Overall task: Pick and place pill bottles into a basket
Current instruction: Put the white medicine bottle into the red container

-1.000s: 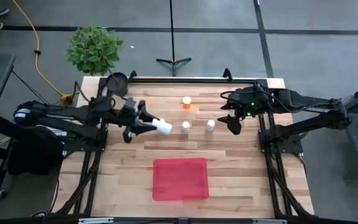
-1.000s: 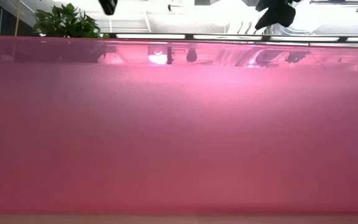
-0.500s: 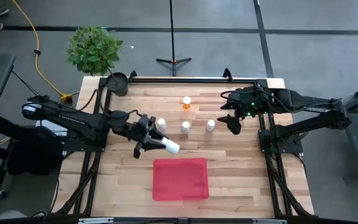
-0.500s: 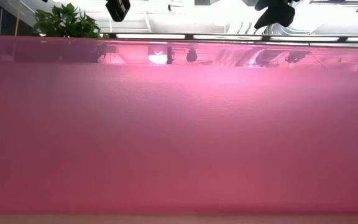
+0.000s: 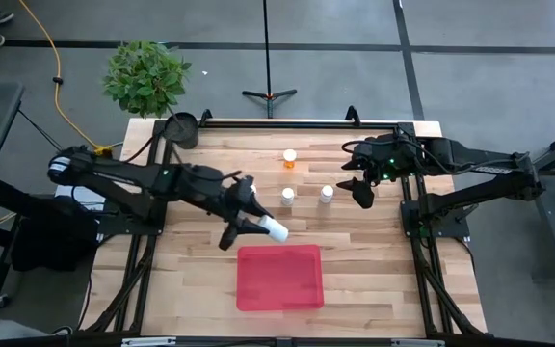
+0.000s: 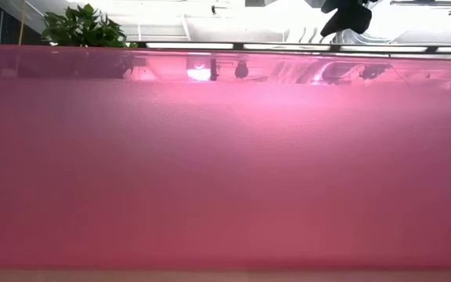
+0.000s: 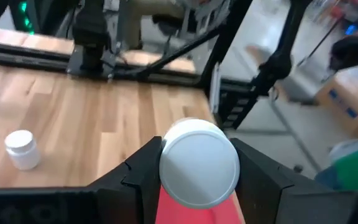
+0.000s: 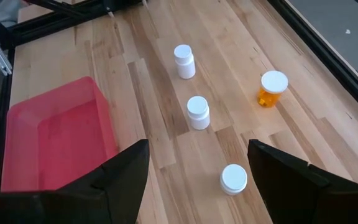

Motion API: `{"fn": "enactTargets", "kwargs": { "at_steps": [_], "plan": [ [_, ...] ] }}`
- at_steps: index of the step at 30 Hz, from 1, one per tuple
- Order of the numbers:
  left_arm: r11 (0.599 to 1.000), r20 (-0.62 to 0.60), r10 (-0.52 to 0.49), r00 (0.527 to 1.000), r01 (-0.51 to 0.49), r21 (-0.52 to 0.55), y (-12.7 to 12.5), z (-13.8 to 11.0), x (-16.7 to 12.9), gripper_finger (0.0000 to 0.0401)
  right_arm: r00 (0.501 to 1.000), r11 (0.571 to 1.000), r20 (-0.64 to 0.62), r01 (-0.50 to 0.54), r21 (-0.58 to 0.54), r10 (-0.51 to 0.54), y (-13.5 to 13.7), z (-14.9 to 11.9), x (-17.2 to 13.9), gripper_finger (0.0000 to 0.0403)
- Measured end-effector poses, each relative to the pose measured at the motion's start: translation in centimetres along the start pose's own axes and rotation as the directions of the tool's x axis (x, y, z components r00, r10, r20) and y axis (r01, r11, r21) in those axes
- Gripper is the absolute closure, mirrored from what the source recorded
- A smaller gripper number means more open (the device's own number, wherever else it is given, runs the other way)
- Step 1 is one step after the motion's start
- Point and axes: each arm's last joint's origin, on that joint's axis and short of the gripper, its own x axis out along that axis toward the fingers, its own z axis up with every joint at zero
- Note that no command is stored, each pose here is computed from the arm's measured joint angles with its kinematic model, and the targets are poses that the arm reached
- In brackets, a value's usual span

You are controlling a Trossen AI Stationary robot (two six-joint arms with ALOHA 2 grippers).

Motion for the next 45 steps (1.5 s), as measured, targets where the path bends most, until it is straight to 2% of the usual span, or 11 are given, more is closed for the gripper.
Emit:
{"fn": "enactTargets", "kwargs": {
  "at_steps": [6,11,16,26,34,36,38,40,42,44,45],
  "plan": [
    [0.996,-0.202,0.072,0.977,-0.058,0.072,-0.1,1.7,2.5,0.0203,1.000,1.000,-0.001,-0.001,0.000,0.001,0.0,0.0,0.0,0.0139],
    [0.991,-0.310,0.083,0.947,-0.046,0.126,-0.5,2.2,5.0,0.0203,1.000,1.000,-0.006,-0.012,-0.021,0.012,0.3,-0.1,0.0,0.0139],
    [0.988,-0.335,0.085,0.938,-0.035,0.153,-0.7,2.5,6.6,0.0203,1.000,0.999,-0.012,-0.019,-0.040,0.019,0.6,-0.2,0.0,0.0139],
    [0.981,-0.438,0.154,0.885,-0.086,0.172,0.1,0.2,9.5,0.0203,1.000,0.998,-0.022,-0.024,-0.053,0.023,0.7,-0.4,-0.1,0.0139],
    [0.983,-0.460,0.163,0.872,-0.107,0.147,0.6,-1.3,12.1,0.0203,0.999,0.997,-0.036,-0.022,-0.072,0.019,0.6,-0.5,-0.1,0.0139],
    [0.984,-0.424,0.160,0.891,-0.112,0.136,0.4,-1.1,12.8,0.0203,0.999,0.997,-0.041,-0.020,-0.072,0.017,0.6,-0.6,-0.1,0.0139],
    [0.984,-0.454,0.163,0.876,-0.113,0.135,0.3,-1.8,13.0,0.0203,0.999,0.997,-0.043,-0.019,-0.073,0.016,0.6,-0.6,-0.1,0.0139],
    [0.984,-0.414,0.162,0.896,-0.116,0.136,0.0,-1.8,14.0,0.0203,0.999,0.997,-0.048,-0.018,-0.073,0.015,0.6,-0.6,-0.1,0.0139],
    [0.982,-0.463,0.179,0.868,-0.126,0.143,-0.3,-2.9,14.4,0.0203,0.999,0.997,-0.048,-0.016,-0.073,0.012,0.6,-0.6,-0.1,0.0139],
    [0.979,-0.418,0.191,0.888,-0.141,0.148,-0.5,-2.9,15.3,0.0203,0.999,0.997,-0.049,-0.015,-0.073,0.011,0.6,-0.6,-0.1,0.0139],
    [0.976,-0.445,0.206,0.872,-0.149,0.160,-0.7,-3.4,15.2,0.0203,0.999,0.997,-0.048,-0.014,-0.073,0.011,0.6,-0.6,-0.1,0.0139]
  ]
}}
